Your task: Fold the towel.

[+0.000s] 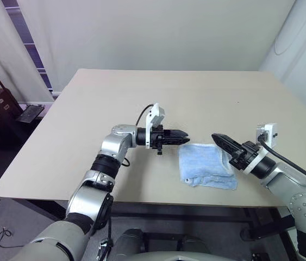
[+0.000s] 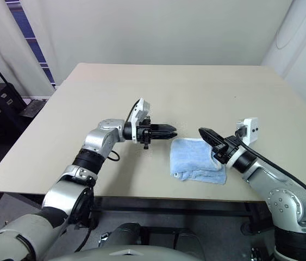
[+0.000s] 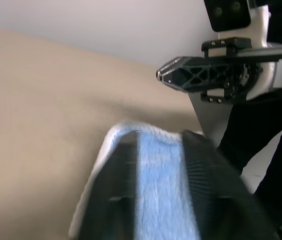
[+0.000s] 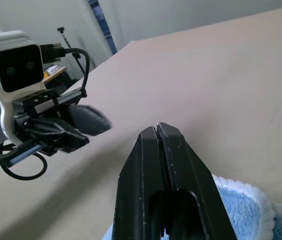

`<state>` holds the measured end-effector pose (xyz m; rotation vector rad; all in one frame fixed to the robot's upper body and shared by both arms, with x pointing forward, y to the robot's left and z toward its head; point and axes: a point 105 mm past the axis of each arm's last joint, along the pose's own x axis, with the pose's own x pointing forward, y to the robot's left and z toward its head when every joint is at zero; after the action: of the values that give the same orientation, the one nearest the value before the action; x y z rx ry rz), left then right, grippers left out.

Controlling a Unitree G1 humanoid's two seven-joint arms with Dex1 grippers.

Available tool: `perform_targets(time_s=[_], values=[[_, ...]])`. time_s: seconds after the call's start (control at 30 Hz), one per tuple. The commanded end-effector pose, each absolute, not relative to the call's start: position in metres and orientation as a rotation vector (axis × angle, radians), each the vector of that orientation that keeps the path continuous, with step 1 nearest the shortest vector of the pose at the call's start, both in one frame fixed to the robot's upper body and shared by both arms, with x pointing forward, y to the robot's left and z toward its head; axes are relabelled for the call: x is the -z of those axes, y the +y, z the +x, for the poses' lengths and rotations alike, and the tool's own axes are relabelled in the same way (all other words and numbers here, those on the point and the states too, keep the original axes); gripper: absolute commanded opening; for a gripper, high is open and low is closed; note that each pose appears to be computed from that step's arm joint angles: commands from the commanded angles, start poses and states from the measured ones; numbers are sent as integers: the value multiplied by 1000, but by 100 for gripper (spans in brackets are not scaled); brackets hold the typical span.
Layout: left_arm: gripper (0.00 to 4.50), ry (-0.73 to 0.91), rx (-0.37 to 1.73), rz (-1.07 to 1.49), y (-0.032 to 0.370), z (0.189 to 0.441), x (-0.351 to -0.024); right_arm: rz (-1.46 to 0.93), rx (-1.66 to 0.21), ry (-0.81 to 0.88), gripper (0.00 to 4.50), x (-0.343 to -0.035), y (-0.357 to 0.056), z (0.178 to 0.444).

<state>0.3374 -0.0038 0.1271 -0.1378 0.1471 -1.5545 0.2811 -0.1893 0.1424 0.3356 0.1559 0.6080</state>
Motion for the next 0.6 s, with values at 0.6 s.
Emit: perform_targets(time_s=[0.6], values=[[5,216,1652,115,-81,292,-44,261,-520,569,0,-32,-209,281]])
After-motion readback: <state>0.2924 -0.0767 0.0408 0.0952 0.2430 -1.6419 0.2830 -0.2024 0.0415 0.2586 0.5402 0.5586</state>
